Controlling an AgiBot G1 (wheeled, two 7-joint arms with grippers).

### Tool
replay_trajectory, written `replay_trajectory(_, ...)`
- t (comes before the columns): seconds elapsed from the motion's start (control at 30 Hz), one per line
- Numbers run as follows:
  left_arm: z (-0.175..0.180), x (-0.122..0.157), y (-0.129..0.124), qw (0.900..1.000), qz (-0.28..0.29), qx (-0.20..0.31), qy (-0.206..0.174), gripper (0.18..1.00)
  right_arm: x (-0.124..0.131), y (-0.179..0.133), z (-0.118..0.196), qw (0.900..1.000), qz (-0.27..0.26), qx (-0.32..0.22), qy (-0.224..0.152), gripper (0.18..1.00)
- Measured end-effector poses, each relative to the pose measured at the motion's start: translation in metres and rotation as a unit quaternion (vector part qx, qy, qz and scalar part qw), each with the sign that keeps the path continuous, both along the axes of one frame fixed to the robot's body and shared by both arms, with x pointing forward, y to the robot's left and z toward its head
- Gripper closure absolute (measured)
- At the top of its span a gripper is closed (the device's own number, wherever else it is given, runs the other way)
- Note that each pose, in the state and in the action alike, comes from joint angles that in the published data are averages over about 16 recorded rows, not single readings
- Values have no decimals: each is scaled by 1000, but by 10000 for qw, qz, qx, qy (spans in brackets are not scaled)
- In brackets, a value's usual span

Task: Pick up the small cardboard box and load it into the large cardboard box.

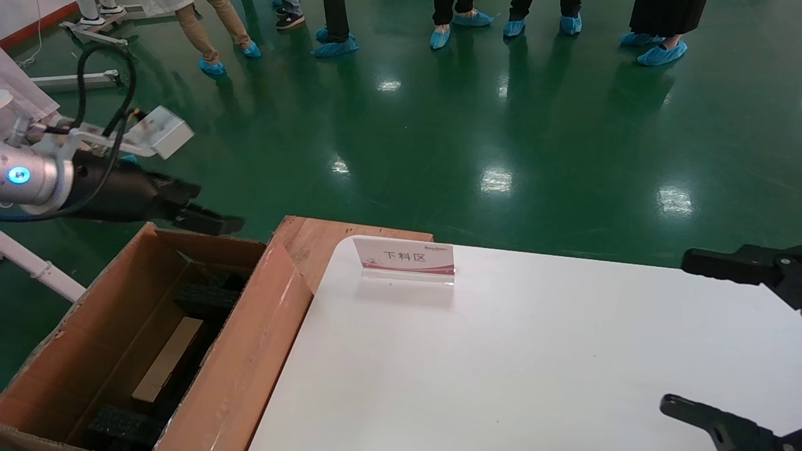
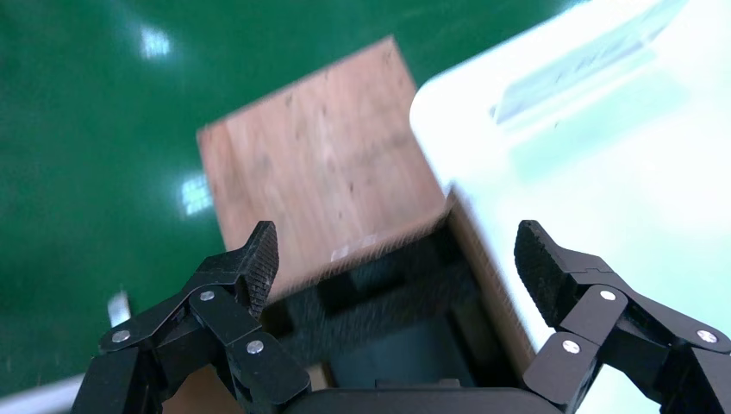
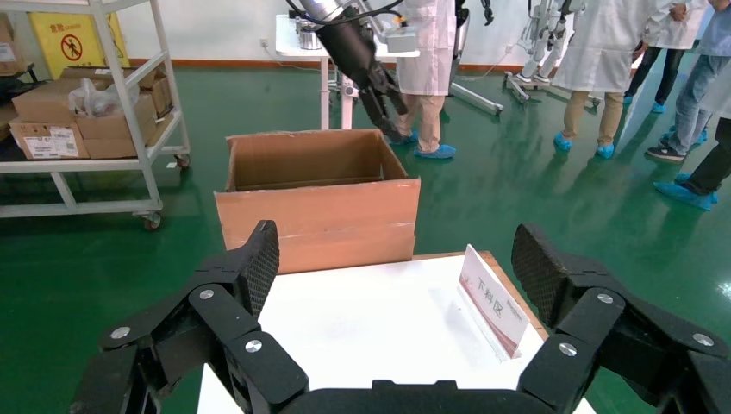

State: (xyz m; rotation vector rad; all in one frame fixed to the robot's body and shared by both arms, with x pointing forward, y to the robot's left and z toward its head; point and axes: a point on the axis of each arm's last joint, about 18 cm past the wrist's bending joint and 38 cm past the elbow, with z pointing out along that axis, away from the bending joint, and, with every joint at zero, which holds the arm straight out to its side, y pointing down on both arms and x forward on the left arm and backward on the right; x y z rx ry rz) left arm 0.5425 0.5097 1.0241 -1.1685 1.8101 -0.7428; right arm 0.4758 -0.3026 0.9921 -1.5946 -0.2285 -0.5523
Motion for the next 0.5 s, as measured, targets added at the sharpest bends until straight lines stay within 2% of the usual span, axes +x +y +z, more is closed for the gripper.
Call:
replay_trajectory(0.2, 1, 2, -16, 9994, -308, 50, -132, 184, 0, 0, 0, 10000, -2, 0, 0, 178)
replay_trajectory(0.5, -1, 11, -54, 9946, -1031, 52, -87, 184, 0, 0, 0, 10000, -3, -1, 0, 178)
